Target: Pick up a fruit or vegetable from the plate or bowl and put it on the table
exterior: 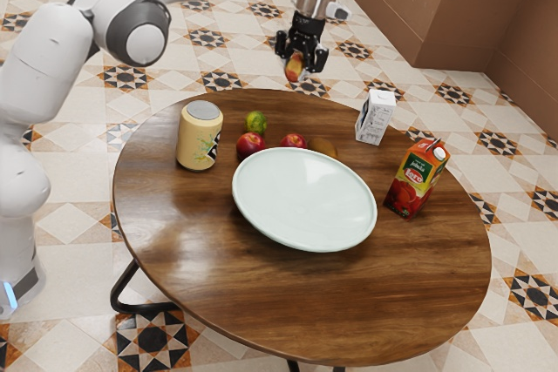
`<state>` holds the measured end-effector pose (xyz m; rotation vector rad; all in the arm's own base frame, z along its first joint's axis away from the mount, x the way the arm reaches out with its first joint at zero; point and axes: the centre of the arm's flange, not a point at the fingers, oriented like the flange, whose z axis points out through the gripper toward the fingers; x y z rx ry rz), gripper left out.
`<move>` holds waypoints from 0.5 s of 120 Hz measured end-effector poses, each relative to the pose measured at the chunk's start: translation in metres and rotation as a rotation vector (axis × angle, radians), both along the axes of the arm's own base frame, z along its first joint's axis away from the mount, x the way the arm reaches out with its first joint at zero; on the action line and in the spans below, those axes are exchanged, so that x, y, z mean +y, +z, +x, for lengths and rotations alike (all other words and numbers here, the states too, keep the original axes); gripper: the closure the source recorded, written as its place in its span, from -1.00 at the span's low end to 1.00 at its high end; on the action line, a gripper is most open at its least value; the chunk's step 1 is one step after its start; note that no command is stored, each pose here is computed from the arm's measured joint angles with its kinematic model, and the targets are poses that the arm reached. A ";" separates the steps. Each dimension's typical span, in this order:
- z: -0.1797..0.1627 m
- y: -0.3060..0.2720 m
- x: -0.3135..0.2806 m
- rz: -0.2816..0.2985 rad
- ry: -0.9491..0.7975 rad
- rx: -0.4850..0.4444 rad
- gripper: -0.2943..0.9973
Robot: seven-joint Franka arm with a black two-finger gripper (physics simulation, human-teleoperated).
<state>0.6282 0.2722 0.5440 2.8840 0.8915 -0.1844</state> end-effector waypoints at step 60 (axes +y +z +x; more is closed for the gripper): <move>0.022 0.014 0.003 0.188 0.056 -0.128 0.37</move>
